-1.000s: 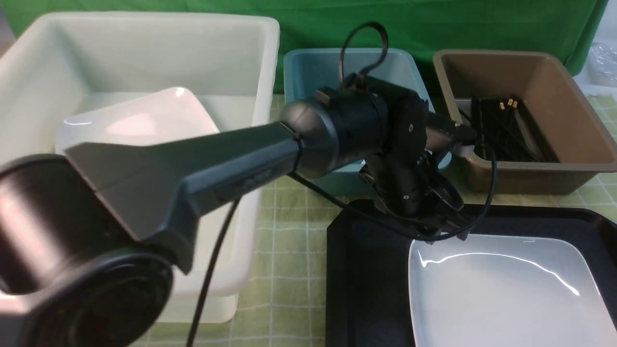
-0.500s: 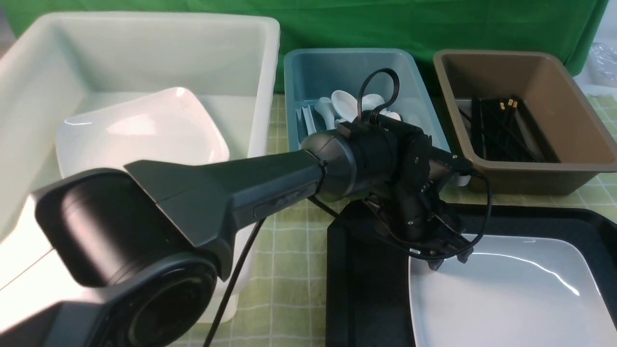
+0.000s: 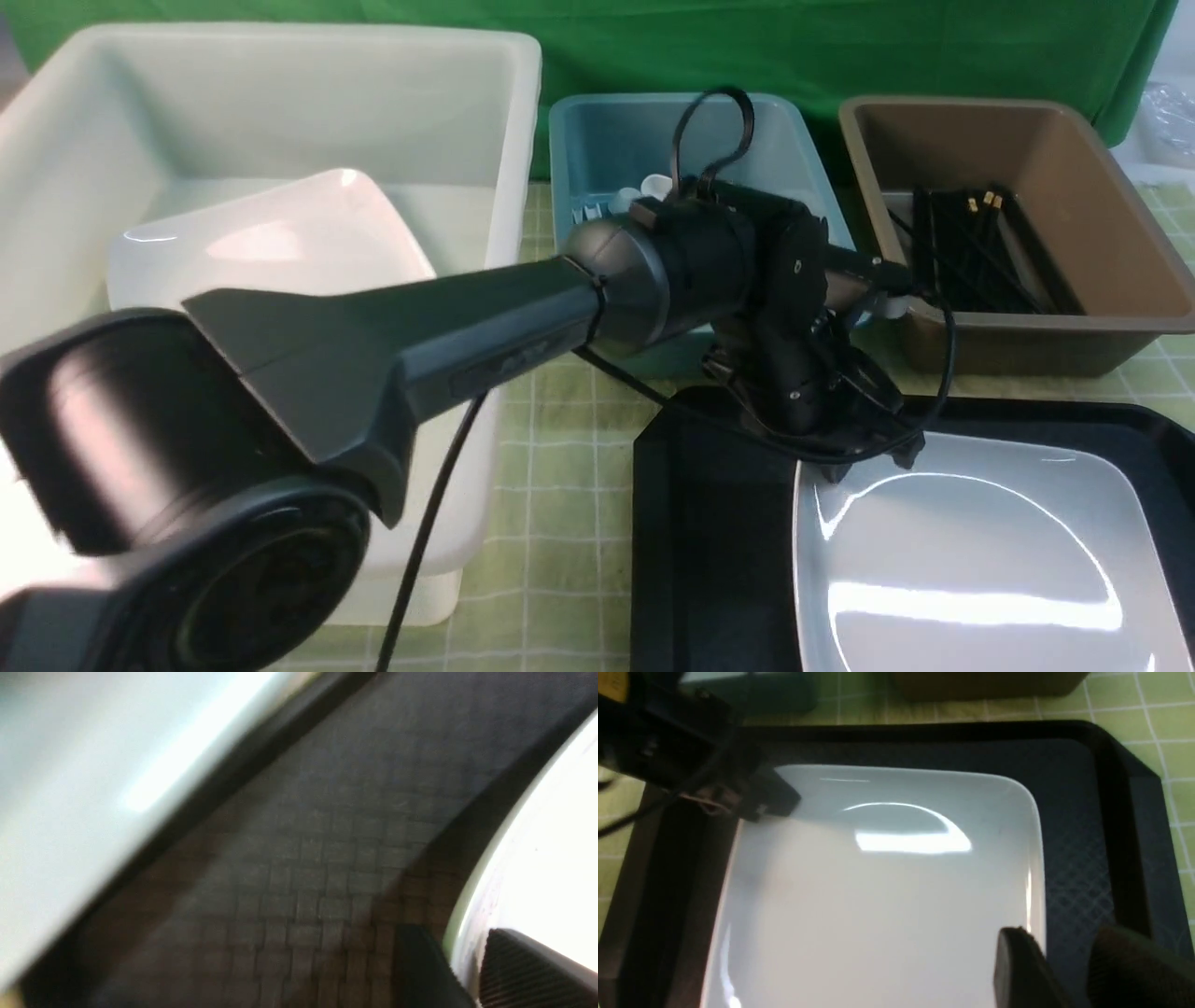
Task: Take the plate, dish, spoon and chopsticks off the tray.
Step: Use the left arm to grab a plate from the dinner plate, then use the left arm to put the plate into the large storage box on the left
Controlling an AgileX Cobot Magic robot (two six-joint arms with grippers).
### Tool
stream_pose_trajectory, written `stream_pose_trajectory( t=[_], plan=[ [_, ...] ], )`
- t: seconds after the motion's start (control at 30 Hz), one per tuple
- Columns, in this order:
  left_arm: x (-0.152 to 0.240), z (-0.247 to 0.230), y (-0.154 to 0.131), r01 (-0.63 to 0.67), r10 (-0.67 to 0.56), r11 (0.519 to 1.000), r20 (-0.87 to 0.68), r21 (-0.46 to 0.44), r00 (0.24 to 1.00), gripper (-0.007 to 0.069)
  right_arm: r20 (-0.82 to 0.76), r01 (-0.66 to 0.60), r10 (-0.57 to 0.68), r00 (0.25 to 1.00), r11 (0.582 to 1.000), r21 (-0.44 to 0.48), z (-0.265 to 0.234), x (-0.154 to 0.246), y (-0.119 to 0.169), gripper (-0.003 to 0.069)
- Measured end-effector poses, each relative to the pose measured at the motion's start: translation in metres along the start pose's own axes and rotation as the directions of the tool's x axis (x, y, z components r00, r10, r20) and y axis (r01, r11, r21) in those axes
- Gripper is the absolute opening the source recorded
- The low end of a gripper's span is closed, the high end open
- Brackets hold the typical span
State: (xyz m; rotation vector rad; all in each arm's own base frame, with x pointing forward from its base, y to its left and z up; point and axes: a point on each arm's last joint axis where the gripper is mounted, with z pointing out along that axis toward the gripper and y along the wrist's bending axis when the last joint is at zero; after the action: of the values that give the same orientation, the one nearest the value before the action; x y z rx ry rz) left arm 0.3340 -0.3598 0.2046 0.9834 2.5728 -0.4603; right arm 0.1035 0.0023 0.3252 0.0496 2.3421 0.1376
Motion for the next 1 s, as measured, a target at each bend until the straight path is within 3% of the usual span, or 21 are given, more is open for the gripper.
stream_pose_trajectory(
  t=[0.17, 0.4, 0.53, 0.6, 0.67, 0.7, 0.73, 0.8, 0.87, 1.0],
  plan=[
    [-0.011, -0.059, -0.009, -0.059, 0.058, 0.998, 0.091, -0.002, 0.994, 0.0069, 0.029, -0.003, 0.003, 1.000, 1.000, 0.000, 0.000, -0.003, 0.000, 0.0253],
    [-0.012, -0.100, -0.014, -0.098, 0.099, 0.995, 0.139, -0.015, 0.985, 0.0041, 0.061, 0.008, -0.007, 0.998, 1.000, -0.014, -0.002, -0.007, 0.002, 0.0253],
    [-0.012, -0.117, -0.013, -0.100, 0.102, 0.995, 0.160, -0.021, 0.982, 0.0033, 0.094, 0.076, -0.068, 0.993, 0.994, -0.076, -0.015, -0.018, 0.010, 0.0226],
    [-0.012, -0.135, -0.009, -0.085, 0.086, 0.996, 0.187, -0.012, 0.979, 0.0031, 0.111, 0.138, -0.123, 0.986, 0.981, -0.138, -0.024, -0.027, 0.018, 0.0172],
    [-0.012, -0.148, -0.005, -0.077, 0.076, 0.997, 0.209, -0.004, 0.975, 0.0031, 0.124, 0.185, -0.164, 0.979, 0.965, -0.184, -0.028, -0.033, 0.023, 0.0123],
    [-0.012, -0.166, 0.005, -0.063, 0.063, 0.998, 0.240, -0.007, 0.969, 0.0031, 0.125, 0.216, -0.189, 0.974, 0.941, -0.259, -0.031, -0.040, 0.030, 0.0064],
    [-0.011, -0.180, 0.010, -0.051, 0.051, 0.999, 0.260, -0.004, 0.964, 0.0031, 0.138, 0.239, -0.206, 0.969, 0.923, -0.301, -0.033, -0.045, 0.034, 0.0050],
    [-0.010, -0.198, 0.024, -0.018, 0.019, 1.000, 0.301, -0.004, 0.954, 0.0031, 0.149, 0.265, -0.225, 0.963, 0.894, -0.361, -0.034, -0.053, 0.039, 0.0036],
    [-0.003, -0.247, 0.057, 0.066, -0.072, 0.997, 0.408, 0.028, 0.910, 0.0031, 0.168, 0.297, -0.247, 0.954, 0.842, -0.450, -0.034, -0.072, 0.047, 0.0029],
    [0.012, -0.299, 0.094, 0.154, -0.161, 0.986, 0.525, 0.057, 0.836, 0.0031, 0.202, 0.356, -0.293, 0.935, 0.782, -0.511, -0.034, -0.097, 0.059, 0.0027]
  ],
)
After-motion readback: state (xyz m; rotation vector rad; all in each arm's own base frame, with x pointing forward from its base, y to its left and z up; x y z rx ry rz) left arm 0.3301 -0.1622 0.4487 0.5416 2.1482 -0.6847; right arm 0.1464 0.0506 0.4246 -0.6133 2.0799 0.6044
